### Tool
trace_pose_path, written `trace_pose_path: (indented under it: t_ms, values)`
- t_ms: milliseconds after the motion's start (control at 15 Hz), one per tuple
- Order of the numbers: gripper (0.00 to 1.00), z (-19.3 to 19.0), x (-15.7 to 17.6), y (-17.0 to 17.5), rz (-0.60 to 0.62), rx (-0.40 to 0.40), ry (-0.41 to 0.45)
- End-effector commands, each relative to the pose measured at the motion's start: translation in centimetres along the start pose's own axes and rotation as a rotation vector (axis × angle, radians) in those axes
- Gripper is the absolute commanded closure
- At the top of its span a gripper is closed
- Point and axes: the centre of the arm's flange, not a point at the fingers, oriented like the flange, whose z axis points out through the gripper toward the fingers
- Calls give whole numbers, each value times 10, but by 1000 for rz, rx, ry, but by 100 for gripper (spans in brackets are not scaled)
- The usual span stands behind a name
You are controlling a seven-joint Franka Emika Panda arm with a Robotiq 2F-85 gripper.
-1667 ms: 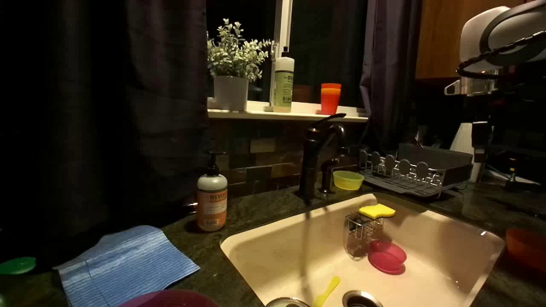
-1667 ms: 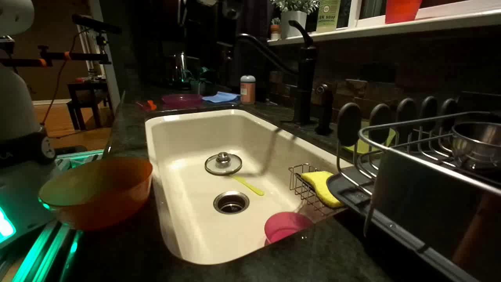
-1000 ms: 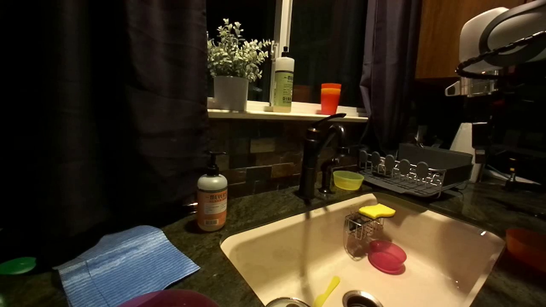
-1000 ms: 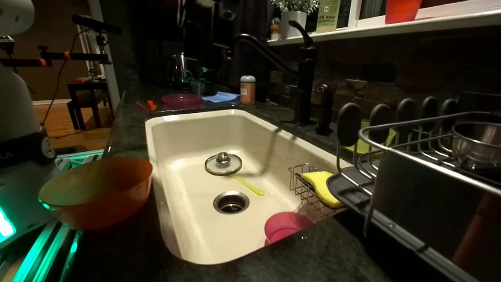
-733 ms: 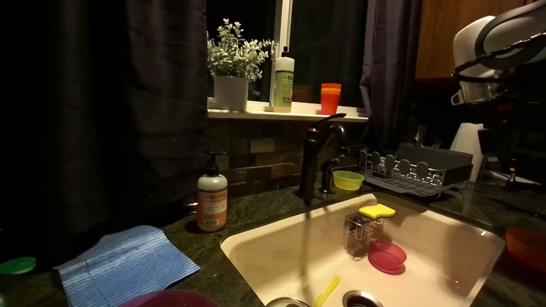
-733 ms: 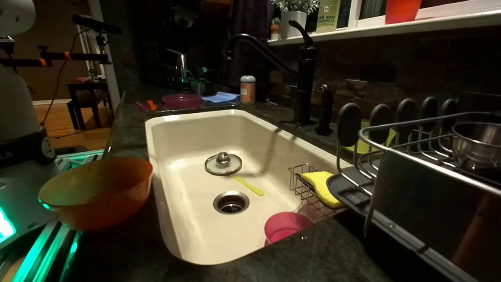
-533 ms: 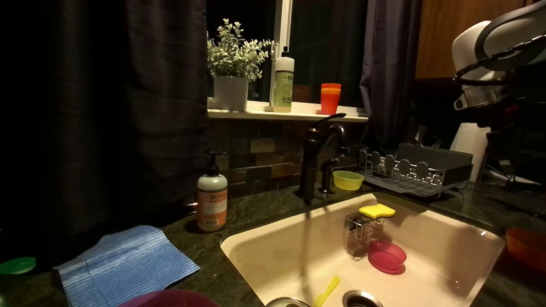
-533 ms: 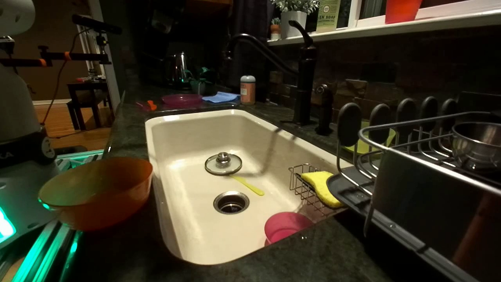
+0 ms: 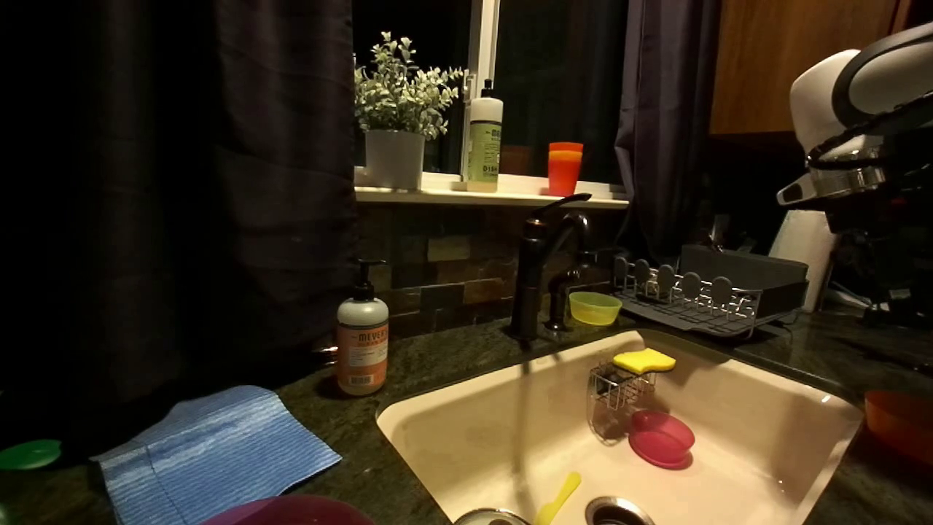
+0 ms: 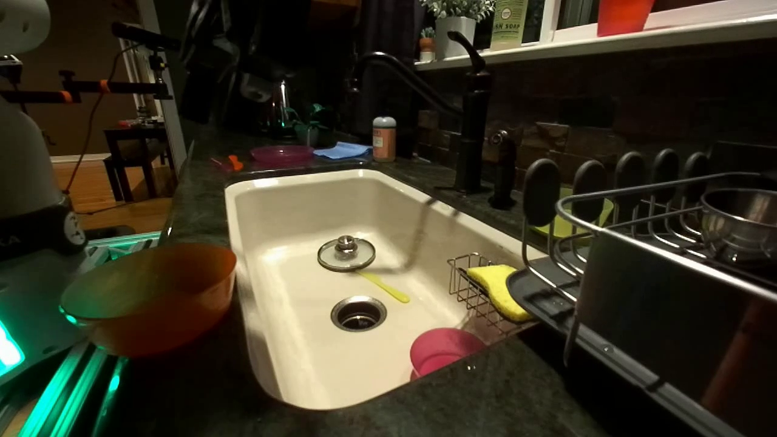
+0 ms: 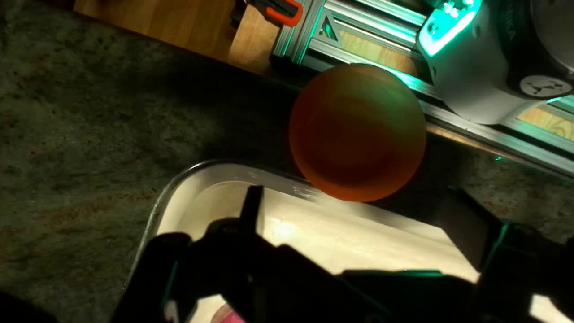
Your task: Put the orange bowl side down on the plate rack
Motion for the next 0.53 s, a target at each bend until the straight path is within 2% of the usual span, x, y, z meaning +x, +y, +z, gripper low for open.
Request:
trace_pose_path:
  t_ms: [0, 200, 467]
  values:
    - [0, 31, -18, -9, -109, -26, -34]
    - [0, 37, -23, -2, -91, -41, -102]
    - [0, 58, -35, 0, 36, -17, -300]
